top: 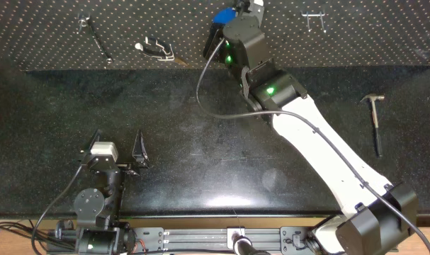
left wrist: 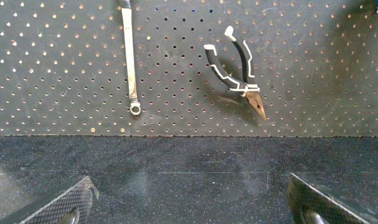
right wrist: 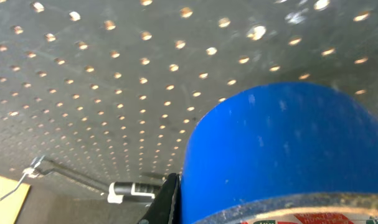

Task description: Place Tools Onto Pegboard

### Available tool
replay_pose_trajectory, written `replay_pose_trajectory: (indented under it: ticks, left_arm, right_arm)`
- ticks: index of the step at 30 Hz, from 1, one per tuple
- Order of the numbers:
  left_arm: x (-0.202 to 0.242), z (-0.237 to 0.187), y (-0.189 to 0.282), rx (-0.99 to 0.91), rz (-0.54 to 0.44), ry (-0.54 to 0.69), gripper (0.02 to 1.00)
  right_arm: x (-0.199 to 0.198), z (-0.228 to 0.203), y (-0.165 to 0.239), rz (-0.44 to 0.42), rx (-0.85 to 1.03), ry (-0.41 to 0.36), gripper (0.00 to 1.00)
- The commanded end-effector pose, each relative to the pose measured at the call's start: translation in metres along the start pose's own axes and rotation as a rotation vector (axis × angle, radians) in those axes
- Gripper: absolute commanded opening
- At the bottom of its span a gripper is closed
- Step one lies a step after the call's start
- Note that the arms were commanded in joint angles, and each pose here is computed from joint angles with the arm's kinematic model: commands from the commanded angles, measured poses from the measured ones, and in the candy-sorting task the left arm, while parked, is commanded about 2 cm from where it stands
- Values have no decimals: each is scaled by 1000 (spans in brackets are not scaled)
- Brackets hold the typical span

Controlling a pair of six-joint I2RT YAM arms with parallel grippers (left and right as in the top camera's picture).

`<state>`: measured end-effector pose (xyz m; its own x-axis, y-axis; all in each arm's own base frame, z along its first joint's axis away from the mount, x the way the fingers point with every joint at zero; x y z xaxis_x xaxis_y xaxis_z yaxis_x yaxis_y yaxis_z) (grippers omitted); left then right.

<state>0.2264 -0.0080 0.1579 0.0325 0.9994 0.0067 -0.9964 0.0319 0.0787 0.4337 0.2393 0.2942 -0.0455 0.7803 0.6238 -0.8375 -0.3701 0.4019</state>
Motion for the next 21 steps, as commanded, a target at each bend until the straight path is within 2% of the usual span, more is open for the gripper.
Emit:
replay_pose_trajectory:
  ticks: [1, 6, 16, 18, 21]
  left_arm:
    - [0, 0, 0, -2, -4, -13, 993]
    - [0, 0, 0, -2, -4, -13, 996]
    - [0, 0, 0, -2, -4, -13, 996]
    - [0, 0, 0, -2, -4, -13, 993]
    - [0, 0, 0, -2, -4, -13, 993]
  right_arm:
    - [-8, 23, -1, -54, -94, -29, 75]
    - [-8, 24, -19, -39, -102, -29, 75]
    - [-4, 24, -30, -15, -123, -29, 75]
    - [1, 21, -33, 22, -103, -25, 75]
    - [1, 19, -35, 22, -98, -25, 75]
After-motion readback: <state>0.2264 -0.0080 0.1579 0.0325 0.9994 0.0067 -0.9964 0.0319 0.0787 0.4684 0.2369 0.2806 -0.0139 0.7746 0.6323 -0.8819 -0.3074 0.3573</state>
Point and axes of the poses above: each gripper's point midway between its finger pads, its own y axis back along the fingers, its own x axis along the line the jaws close on, z = x × y, the point moved 2 cm from there along y, back along the fingers, and after that the axes turned 4 degrees about -y, right-handed, at the moved point
